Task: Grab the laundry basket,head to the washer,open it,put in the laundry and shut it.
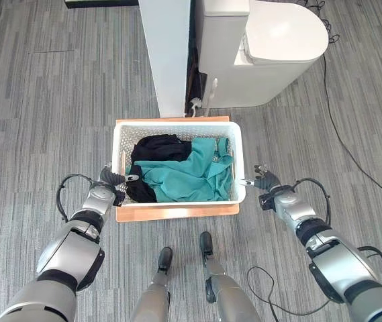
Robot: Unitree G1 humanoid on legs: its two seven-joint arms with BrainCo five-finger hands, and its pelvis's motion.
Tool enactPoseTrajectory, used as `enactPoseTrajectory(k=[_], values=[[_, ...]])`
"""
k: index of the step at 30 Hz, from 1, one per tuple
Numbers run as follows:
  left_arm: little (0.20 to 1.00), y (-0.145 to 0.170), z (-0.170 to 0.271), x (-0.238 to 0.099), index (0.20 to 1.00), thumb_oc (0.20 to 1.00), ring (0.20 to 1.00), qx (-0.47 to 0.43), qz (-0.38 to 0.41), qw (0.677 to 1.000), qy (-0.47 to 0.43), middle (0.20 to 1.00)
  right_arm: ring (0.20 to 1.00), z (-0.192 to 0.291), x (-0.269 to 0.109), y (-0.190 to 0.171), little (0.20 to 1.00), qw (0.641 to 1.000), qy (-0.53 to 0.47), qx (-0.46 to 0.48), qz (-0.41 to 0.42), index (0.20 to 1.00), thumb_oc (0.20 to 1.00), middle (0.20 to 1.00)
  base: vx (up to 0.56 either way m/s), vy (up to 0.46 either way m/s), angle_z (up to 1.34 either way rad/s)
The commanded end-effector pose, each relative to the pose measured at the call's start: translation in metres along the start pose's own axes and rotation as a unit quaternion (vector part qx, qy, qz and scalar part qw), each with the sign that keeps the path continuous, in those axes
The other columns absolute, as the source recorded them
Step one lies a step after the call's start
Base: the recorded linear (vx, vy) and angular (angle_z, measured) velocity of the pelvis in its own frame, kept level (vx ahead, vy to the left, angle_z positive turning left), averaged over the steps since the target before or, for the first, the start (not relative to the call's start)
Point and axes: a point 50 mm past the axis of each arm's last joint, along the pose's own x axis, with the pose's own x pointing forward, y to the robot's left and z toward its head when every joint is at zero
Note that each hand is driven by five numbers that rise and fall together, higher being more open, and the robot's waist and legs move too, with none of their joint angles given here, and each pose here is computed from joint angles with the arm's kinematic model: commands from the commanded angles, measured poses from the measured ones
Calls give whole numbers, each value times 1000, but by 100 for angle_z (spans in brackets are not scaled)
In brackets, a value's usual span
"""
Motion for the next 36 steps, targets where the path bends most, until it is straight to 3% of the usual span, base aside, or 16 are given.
enactPoseTrajectory(k=[1,11,25,36], values=[[1000,1,44,3,1000,1000,1000,-5,20,999,-48,1000,1000,33,2,-17,1000,996,-67,31,-41,1000,1000,1000,0,0,0],[1000,-2,57,2,1000,1000,1000,-16,28,997,-70,1000,1000,49,-1,-8,1000,992,-112,28,-45,1000,1000,1000,0,0,0],[1000,-15,81,-2,1000,1000,1000,-129,-1,986,-107,1000,1000,21,1,-4,1000,997,-57,35,-30,1000,1000,1000,16,-5,3],[1000,-22,100,-6,1000,1000,1000,-143,-12,981,-127,1000,1000,15,2,-3,1000,998,-40,46,-30,1000,1000,1000,-5,-10,3]])
